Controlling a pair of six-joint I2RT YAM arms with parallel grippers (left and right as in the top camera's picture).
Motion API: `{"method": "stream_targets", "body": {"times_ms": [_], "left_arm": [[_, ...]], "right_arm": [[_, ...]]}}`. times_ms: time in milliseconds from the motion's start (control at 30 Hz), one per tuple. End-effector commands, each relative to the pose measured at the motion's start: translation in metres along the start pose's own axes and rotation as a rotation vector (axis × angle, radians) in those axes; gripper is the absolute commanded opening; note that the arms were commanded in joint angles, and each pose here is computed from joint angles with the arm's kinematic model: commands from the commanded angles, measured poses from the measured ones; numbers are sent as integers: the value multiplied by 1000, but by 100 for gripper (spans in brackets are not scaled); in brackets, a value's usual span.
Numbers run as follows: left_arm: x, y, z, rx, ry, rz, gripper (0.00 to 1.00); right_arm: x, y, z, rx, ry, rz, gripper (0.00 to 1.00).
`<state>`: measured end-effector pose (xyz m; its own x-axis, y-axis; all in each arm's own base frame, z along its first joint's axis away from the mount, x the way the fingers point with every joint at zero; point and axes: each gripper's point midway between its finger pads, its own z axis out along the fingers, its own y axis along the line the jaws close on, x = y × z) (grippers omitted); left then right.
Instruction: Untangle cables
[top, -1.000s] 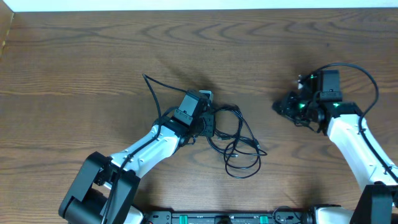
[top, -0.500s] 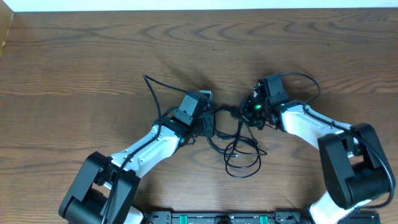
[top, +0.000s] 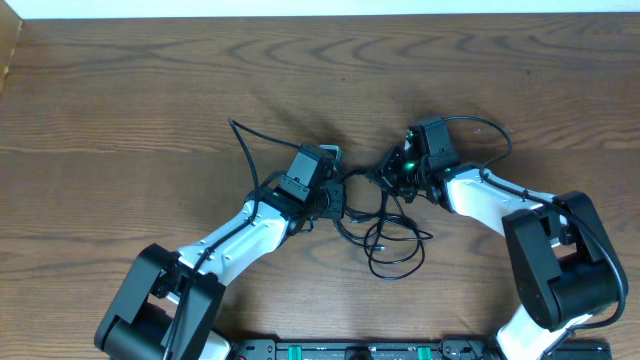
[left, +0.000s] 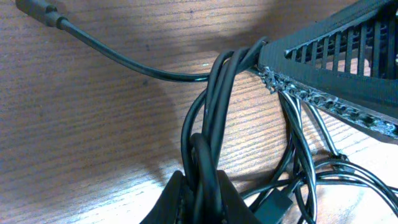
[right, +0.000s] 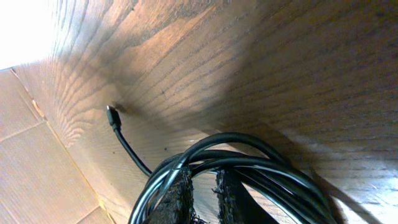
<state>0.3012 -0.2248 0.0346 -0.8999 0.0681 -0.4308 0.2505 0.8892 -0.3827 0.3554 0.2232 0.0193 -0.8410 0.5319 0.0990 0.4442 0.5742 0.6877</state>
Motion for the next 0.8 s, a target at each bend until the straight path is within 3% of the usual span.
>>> {"method": "stream_targets", "body": {"times_ms": [0,300,633,700,767], "left_arm": [[0,-7,0,27,7,12,8],[11,-25,3,51,28,69,8],[13,-28,3,55,33,77,8],[13,-28,3,55,33,77,8],[13,-28,3,54,33,76,8]], "right_arm": [[-8,-6,5,25,-52,38,14],[-4,-6,14,59,-115,87,14],[5,-33,45,100,-58,139,12],[6,-37,50,100,-43,140,1],[6,-38,50,106,-45,118,1]]}}
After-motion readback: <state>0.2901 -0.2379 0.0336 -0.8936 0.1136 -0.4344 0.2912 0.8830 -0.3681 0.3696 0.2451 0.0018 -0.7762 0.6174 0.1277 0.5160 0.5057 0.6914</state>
